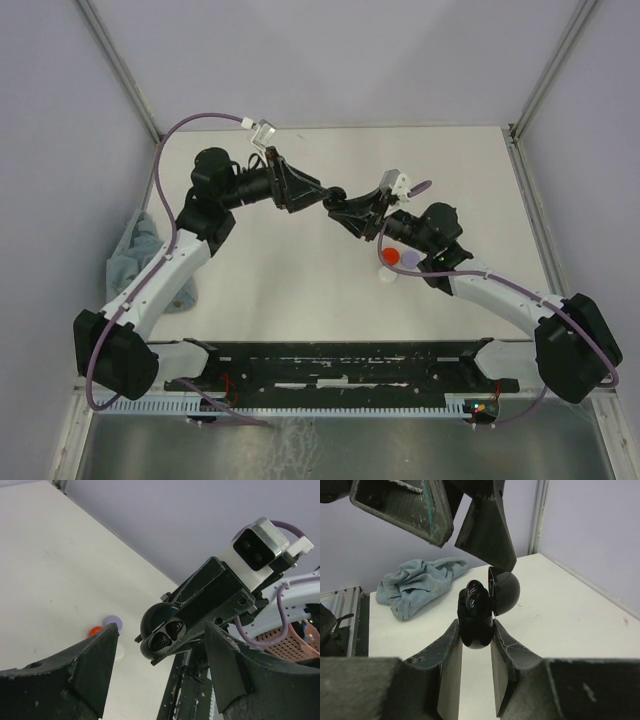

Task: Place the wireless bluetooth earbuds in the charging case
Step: Close the charging case.

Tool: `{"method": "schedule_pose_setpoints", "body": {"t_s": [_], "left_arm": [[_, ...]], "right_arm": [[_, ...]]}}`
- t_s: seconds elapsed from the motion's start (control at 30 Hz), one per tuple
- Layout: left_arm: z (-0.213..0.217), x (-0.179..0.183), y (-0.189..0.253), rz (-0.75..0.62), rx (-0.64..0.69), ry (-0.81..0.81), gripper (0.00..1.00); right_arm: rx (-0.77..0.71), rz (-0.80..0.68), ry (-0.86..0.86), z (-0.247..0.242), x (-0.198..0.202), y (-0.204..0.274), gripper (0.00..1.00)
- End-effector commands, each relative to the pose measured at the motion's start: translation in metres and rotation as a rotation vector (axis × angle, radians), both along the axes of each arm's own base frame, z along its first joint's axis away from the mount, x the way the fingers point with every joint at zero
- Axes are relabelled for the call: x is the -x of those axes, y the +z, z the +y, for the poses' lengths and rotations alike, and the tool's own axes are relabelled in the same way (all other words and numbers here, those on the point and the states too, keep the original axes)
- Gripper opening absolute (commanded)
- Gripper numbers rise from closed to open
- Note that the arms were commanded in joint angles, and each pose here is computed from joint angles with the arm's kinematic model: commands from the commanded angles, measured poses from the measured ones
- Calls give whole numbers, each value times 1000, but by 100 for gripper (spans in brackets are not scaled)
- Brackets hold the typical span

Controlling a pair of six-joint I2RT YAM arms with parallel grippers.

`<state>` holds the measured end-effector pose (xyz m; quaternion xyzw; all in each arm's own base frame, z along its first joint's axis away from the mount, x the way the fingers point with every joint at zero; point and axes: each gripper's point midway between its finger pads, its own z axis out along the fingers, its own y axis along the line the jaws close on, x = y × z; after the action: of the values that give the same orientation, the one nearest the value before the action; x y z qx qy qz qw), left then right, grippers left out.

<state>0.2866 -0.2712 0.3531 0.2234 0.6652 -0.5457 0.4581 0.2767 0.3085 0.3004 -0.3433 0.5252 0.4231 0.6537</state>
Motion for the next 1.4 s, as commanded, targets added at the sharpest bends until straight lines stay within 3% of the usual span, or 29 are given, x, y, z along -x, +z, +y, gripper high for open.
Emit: {"method": "schedule_pose_setpoints", "body": {"t_s": [0.0,0.13,0.4,0.77,0.9,1.1,1.37], "left_arm": [[-9,16,23,7,51,-145,77],[-15,18,17,57,62,-211,77],[-21,36,26,26,100,-326,69],[-16,48,25,-22,79,-346,64],[-4,27,-6,2,-60,-150,67],[59,-13,-63,64,-302,364,72],[147,-11,-119,106,-434,824,78]], "right_arm": [[-50,-60,95,10,12,34,4],[-48,-53,129,15,13,36,4],[-22,3,163,22,11,24,4],[69,199,128,10,0,-18,5],[158,343,17,-9,-10,-53,4],[292,587,-189,-48,-14,-120,5],[477,901,-389,-89,0,-199,6]]}}
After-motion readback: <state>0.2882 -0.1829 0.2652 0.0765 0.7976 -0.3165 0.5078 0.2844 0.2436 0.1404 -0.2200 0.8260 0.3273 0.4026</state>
